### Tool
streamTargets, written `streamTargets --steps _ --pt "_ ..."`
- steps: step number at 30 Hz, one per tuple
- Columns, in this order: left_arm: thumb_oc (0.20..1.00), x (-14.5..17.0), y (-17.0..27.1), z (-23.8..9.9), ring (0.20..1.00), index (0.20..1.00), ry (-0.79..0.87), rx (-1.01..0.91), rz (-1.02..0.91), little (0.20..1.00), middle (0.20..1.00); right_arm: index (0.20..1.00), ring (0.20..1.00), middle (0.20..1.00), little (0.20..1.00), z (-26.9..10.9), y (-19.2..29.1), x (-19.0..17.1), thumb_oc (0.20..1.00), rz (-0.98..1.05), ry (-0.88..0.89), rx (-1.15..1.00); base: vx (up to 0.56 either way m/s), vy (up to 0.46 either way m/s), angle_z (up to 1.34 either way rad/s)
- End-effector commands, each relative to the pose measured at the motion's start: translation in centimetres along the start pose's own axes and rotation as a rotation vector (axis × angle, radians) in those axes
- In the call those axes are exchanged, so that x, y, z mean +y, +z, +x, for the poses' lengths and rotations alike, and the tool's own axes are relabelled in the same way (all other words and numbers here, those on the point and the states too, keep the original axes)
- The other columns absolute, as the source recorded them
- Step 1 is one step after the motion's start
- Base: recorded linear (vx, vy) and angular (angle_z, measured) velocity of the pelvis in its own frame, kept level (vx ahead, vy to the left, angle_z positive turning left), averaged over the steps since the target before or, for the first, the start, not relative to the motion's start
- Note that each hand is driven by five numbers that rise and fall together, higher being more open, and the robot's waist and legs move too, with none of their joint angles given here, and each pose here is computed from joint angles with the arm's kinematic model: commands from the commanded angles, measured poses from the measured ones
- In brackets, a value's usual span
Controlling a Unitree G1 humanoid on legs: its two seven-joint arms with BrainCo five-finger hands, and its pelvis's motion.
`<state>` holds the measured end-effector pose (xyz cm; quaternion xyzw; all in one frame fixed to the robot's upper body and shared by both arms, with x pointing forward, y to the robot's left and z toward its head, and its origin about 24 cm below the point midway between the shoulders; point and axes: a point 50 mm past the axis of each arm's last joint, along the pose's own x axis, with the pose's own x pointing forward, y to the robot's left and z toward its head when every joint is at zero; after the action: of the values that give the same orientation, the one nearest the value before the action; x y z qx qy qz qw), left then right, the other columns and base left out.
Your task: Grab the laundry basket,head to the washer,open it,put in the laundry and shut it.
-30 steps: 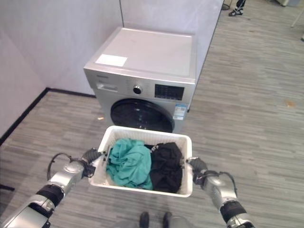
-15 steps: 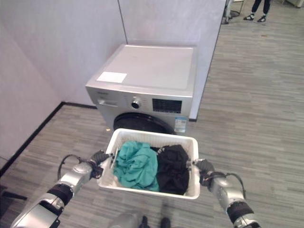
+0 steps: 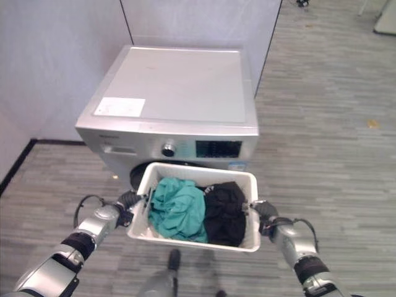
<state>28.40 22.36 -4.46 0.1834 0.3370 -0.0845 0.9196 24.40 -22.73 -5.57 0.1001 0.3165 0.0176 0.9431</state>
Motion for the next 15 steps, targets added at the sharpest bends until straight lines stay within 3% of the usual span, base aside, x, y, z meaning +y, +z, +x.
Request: streamTargets --steps 1,7,9,12,15 --pt "0.2 6.6 7.4 -2.0 0.2 0.2 0.183 -0.318 -0.034 0.2 0.2 0.2 0.2 0.2 0.2 0.1 4.3 1.7 0.2 0.012 0.125 -0.188 0.13 0.409 -0.35" --pt "0.2 8.8 7.4 -3.9 0.2 0.2 0.222 -0.354 0.013 0.2 0.2 0.2 0.2 0.2 0.2 0.1 5.2 4.2 0.2 -0.1 0.269 -0.184 0.01 0.214 -0.27" --pt "0.2 9.7 8.3 -5.2 0.2 0.2 0.256 -0.426 0.028 0.2 0.2 0.2 0.2 0.2 0.2 -0.6 6.5 5.4 0.2 -0.169 0.345 -0.235 0.08 0.007 0.31" --pt "0.2 9.9 6.8 -5.2 0.2 0.2 0.246 -0.368 0.029 0.2 0.2 0.2 0.2 0.2 0.2 -0.8 5.8 5.1 0.2 -0.175 0.351 -0.201 0.05 -0.045 0.3" --pt "0.2 10.0 4.9 -5.4 0.2 0.2 0.251 -0.345 -0.035 0.2 0.2 0.2 0.2 0.2 0.2 -0.8 5.8 7.1 0.2 -0.206 0.449 -0.192 0.12 -0.067 0.43"
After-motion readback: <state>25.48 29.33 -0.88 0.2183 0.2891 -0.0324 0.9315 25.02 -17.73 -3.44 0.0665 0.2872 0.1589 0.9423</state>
